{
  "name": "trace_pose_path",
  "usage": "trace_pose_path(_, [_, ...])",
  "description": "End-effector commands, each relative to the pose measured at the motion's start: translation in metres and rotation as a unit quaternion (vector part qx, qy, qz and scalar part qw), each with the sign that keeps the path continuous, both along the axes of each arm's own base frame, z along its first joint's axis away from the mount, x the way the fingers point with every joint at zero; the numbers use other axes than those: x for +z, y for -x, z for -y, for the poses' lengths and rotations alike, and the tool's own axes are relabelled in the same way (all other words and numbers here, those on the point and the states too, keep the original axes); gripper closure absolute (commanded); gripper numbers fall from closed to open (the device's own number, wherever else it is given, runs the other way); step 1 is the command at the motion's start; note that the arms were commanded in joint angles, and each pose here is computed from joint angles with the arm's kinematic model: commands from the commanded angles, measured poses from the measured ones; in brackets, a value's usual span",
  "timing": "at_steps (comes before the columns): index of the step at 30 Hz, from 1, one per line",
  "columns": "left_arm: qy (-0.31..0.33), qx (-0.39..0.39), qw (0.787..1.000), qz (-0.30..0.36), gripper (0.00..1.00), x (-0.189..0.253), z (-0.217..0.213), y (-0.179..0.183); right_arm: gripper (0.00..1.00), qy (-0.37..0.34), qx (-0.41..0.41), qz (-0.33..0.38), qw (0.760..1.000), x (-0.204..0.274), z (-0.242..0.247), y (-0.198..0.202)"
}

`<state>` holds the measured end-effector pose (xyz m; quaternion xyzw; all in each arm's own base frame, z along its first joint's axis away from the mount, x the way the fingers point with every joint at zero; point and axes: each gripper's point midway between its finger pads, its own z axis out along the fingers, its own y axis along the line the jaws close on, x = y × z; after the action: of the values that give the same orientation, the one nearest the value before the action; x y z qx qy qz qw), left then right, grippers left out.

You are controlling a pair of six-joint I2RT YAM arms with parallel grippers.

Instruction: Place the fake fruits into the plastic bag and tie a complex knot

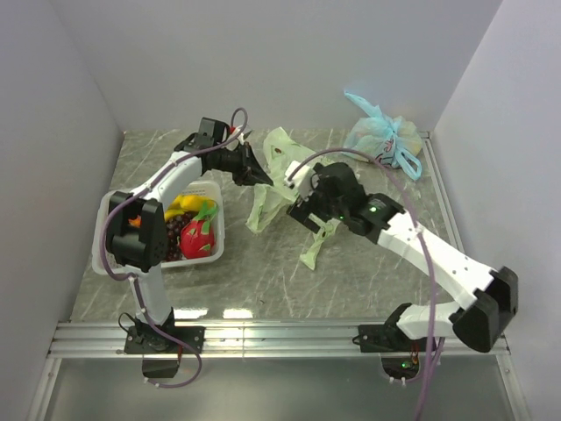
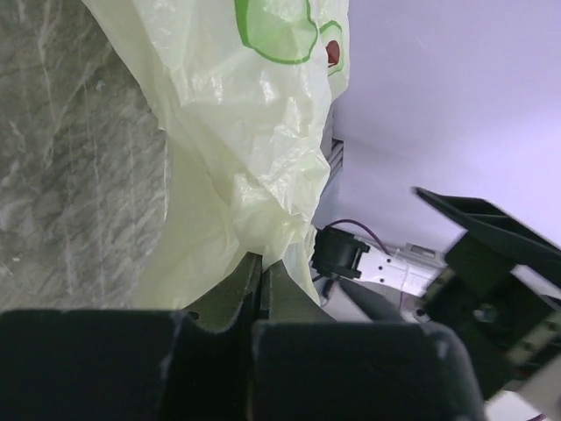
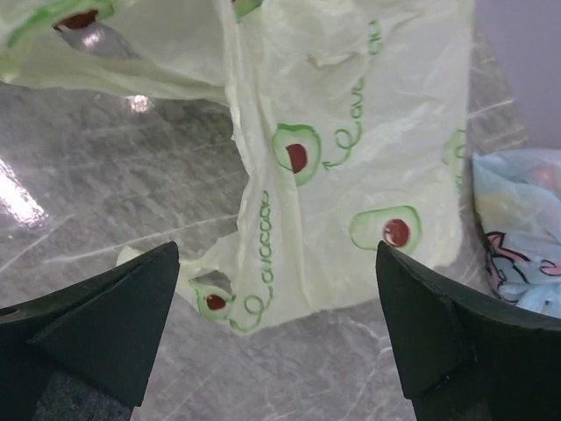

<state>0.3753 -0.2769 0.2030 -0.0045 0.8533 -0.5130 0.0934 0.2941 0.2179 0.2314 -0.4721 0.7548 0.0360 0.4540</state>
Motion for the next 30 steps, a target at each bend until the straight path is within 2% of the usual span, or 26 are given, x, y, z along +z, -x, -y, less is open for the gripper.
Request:
trace_pose_path(1, [0.03, -0.012, 0.999, 0.014, 0.97, 0.029, 0.003, 0.011, 0.0, 0.022, -0.008, 0.016, 1.0, -0.016, -0.013, -0.016])
trace_pose_path(4, [0.031, -0.013, 0.999, 0.013, 0.96, 0.028, 0.002, 0.014, 0.0, 0.035, -0.009, -0.007, 0.999, -0.039, -0.022, -0.022])
trace_pose_path(8, [0.049, -0.03, 0.998, 0.009, 0.97, 0.033, 0.004, 0.021, 0.02, 0.077, -0.026, 0.005, 0.997, -0.071, -0.013, -0.039])
trace_pose_path(10, [0.056, -0.039, 0.998, 0.017, 0.95, 0.037, 0.004, 0.023, 0.22, 0.082, -0.033, -0.013, 0.996, -0.078, -0.008, -0.044])
trace_pose_path(11, [0.06, -0.046, 0.997, 0.021, 0.93, 0.039, 0.004, 0.026, 0.44, 0.078, -0.033, -0.023, 0.996, -0.077, -0.008, -0.044])
trace_pose_path(12, [0.058, -0.049, 0.997, 0.029, 0.91, 0.04, 0.003, 0.026, 0.58, 0.062, -0.037, -0.03, 0.997, -0.069, -0.01, -0.047])
trace_pose_path(13, [0.056, -0.05, 0.997, 0.033, 0.79, 0.041, 0.003, 0.026, 0.71, 0.059, -0.042, -0.05, 0.996, -0.069, -0.002, -0.046])
trace_pose_path(15, [0.046, -0.036, 0.997, 0.043, 0.67, 0.044, -0.003, 0.019, 1.0, 0.009, -0.033, -0.078, 0.996, -0.053, -0.01, -0.045])
trace_pose_path(17, [0.041, -0.017, 0.997, 0.065, 0.51, 0.053, -0.011, 0.007, 1.0, -0.028, -0.045, -0.122, 0.991, -0.044, 0.002, -0.045])
trace_pose_path(18, [0.033, 0.012, 0.996, 0.083, 0.42, 0.058, -0.025, -0.009, 1.0, -0.094, -0.025, -0.154, 0.983, -0.024, -0.013, -0.04])
trace_pose_path(19, [0.033, 0.028, 0.994, 0.104, 0.33, 0.07, -0.034, -0.019, 1.0, -0.124, -0.024, -0.183, 0.975, -0.015, -0.013, -0.035])
trace_pose_path(20, [0.032, 0.047, 0.99, 0.127, 0.26, 0.082, -0.045, -0.028, 1.0, -0.164, -0.013, -0.208, 0.964, -0.002, -0.016, -0.032])
trace_pose_path(21, [0.032, 0.078, 0.985, 0.151, 0.19, 0.094, -0.066, -0.043, 1.0, -0.234, 0.0, -0.248, 0.94, 0.024, -0.021, -0.03])
trace_pose_path(22, [0.029, 0.099, 0.979, 0.177, 0.11, 0.108, -0.078, -0.053, 1.0, -0.265, 0.007, -0.279, 0.923, 0.035, -0.022, -0.025])
trace_pose_path(23, [0.028, 0.114, 0.972, 0.203, 0.06, 0.124, -0.089, -0.055, 1.0, -0.293, 0.014, -0.3, 0.908, 0.046, -0.025, -0.024])
trace_pose_path(24, [0.024, 0.134, 0.965, 0.222, 0.04, 0.134, -0.107, -0.061, 1.0, -0.338, 0.015, -0.347, 0.874, 0.061, -0.027, -0.019])
trace_pose_path(25, [0.017, 0.151, 0.958, 0.244, 0.01, 0.144, -0.116, -0.066, 1.0, -0.362, 0.016, -0.352, 0.863, 0.07, -0.028, -0.023])
trace_pose_path(26, [0.011, 0.161, 0.95, 0.266, 0.01, 0.158, -0.124, -0.061, 1.0, -0.381, 0.008, -0.365, 0.849, 0.074, -0.029, -0.025])
trace_pose_path(27, [-0.002, 0.169, 0.944, 0.283, 0.01, 0.162, -0.132, -0.061, 1.0, -0.408, -0.018, -0.404, 0.819, 0.074, -0.027, -0.022])
trace_pose_path(29, [-0.028, 0.178, 0.934, 0.308, 0.01, 0.167, -0.139, -0.053, 1.0, -0.435, -0.015, -0.415, 0.799, 0.081, -0.03, -0.024])
trace_pose_path(30, [-0.041, 0.183, 0.93, 0.316, 0.01, 0.168, -0.142, -0.05, 1.0, -0.446, -0.04, -0.441, 0.778, 0.075, -0.03, -0.021])
